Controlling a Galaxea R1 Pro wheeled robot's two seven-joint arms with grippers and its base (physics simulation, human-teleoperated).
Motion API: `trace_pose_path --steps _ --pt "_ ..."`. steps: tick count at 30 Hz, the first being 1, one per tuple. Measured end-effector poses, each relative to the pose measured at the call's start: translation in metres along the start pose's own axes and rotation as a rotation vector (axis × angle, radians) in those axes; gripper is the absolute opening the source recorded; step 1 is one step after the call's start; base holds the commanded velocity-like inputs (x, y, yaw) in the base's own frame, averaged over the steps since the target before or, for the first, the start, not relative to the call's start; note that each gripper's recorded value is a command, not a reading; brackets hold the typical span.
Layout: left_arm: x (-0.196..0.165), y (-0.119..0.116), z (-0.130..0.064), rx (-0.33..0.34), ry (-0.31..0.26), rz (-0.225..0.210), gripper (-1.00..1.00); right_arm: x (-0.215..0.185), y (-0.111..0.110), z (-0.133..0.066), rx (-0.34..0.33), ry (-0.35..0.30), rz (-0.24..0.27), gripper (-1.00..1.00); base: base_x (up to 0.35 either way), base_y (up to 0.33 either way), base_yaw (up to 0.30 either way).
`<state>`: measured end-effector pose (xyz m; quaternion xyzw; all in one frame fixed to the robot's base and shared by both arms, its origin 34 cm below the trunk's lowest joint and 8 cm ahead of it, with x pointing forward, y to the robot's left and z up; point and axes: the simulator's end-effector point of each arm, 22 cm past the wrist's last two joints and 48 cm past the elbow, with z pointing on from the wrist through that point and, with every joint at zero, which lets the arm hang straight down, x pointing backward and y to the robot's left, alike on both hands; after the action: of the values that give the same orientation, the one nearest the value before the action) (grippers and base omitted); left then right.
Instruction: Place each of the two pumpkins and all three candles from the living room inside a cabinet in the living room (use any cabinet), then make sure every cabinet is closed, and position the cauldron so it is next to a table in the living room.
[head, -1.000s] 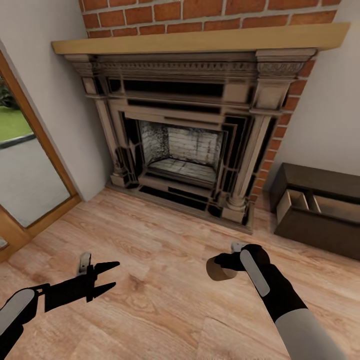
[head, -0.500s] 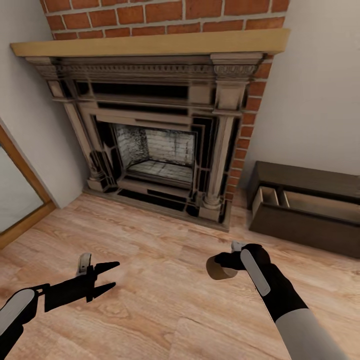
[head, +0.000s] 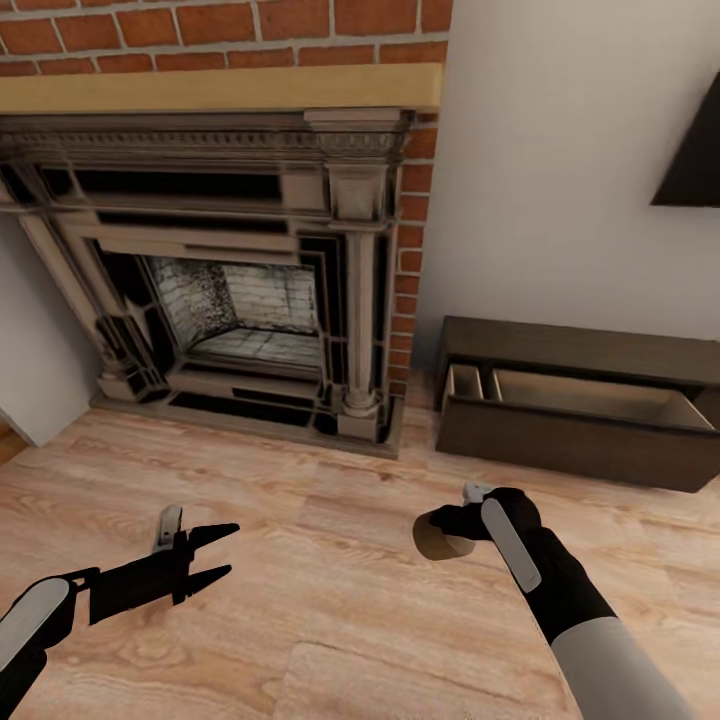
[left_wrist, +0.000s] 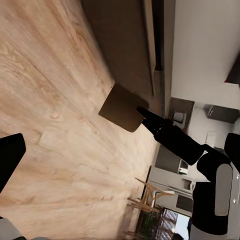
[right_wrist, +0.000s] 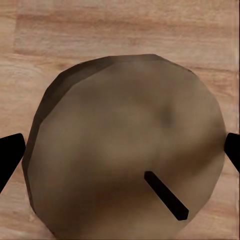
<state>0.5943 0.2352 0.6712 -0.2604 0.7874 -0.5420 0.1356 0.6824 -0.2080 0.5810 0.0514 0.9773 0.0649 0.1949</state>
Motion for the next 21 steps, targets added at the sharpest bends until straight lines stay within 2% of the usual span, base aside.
trace_pose_path --steps 12,21 --pt "0.0001 0.0004 0.0000 -0.001 0.000 -0.001 1.00 0.0009 -0.0008 0.0006 0.003 0.003 -0.001 -1.00 0.079 -0.321 -0.276" --pt "0.0001 0.0006 -0.0002 -0.001 0.000 -0.001 1.00 0.0005 0.0010 0.0003 0.000 0.001 -0.002 -1.00 0.083 -0.321 -0.032"
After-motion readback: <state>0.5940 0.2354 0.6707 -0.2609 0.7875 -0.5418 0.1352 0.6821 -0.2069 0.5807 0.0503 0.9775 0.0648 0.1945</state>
